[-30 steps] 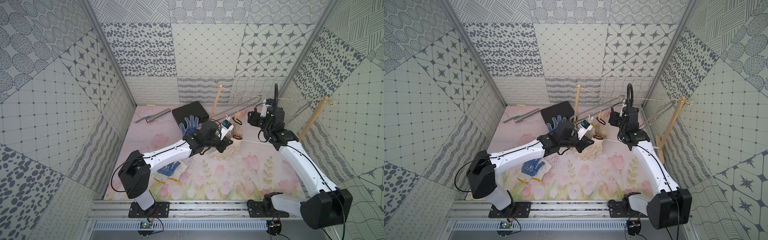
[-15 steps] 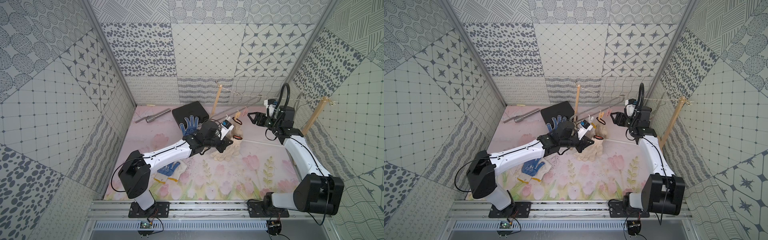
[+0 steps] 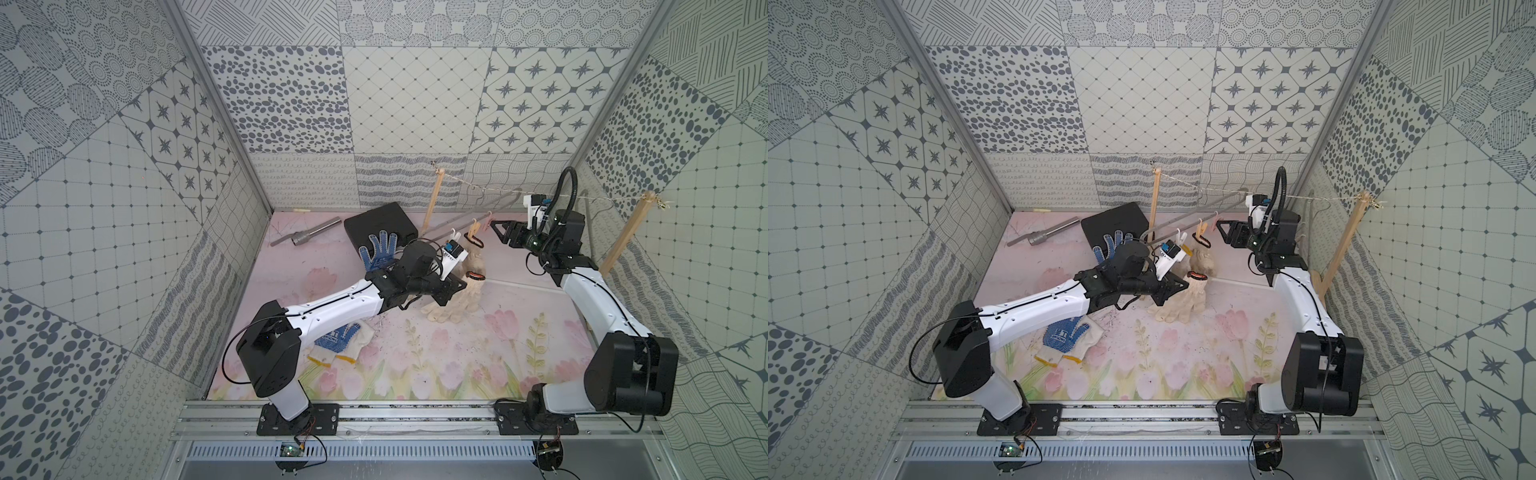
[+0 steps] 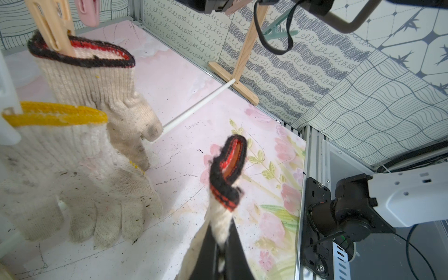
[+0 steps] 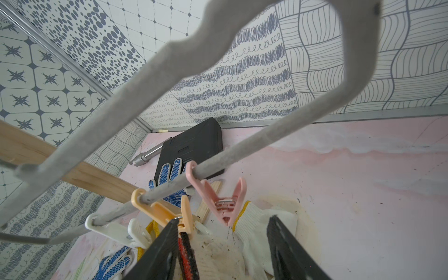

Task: Clip the gloves onto a hanger to dry
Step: Open the clamp at the hanger.

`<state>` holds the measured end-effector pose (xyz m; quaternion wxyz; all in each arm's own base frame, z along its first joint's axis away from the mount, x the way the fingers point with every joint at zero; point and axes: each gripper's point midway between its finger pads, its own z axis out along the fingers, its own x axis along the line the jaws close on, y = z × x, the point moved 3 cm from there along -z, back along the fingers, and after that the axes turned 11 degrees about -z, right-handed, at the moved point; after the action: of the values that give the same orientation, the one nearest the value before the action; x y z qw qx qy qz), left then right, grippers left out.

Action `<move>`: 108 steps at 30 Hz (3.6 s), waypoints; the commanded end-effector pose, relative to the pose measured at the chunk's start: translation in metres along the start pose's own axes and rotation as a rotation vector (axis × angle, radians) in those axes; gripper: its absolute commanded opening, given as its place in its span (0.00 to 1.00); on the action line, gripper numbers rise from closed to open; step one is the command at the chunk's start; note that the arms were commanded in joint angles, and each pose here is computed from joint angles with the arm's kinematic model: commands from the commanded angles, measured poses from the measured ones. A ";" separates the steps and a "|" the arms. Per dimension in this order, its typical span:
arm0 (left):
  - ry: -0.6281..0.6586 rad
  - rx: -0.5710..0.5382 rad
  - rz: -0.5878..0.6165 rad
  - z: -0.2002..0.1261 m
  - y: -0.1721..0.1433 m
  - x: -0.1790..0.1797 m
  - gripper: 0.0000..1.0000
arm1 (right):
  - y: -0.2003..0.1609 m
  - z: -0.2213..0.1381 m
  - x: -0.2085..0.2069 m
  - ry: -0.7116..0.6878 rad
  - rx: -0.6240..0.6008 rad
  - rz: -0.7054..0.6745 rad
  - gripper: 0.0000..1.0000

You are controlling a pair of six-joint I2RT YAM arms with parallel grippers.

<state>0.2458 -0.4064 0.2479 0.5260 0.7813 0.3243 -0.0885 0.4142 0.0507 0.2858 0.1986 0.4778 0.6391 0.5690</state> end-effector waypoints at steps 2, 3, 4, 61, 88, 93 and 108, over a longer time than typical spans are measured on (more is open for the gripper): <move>-0.028 -0.024 0.039 0.000 0.008 -0.007 0.00 | 0.003 0.006 0.000 0.020 -0.057 0.007 0.62; -0.029 -0.025 0.038 0.000 0.008 -0.007 0.00 | 0.000 0.008 0.000 0.014 -0.063 0.015 0.65; -0.030 -0.024 0.037 0.000 0.008 -0.006 0.00 | -0.002 0.009 0.001 0.009 -0.075 0.015 0.67; -0.013 -0.014 0.035 -0.001 0.005 -0.005 0.00 | 0.022 0.033 0.007 0.157 -0.325 -0.062 0.44; -0.012 -0.013 0.041 -0.001 0.005 -0.004 0.00 | -0.001 0.037 -0.002 0.197 -0.174 -0.135 0.61; -0.016 -0.013 0.036 -0.001 0.005 -0.005 0.00 | -0.003 0.037 -0.001 0.205 -0.184 -0.142 0.57; -0.016 -0.010 0.032 0.000 0.005 -0.005 0.00 | 0.006 0.048 0.001 0.217 -0.226 -0.168 0.54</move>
<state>0.2457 -0.4064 0.2471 0.5255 0.7833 0.3206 -0.0864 0.4503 0.0718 0.2643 0.2091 0.3620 0.6284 0.6560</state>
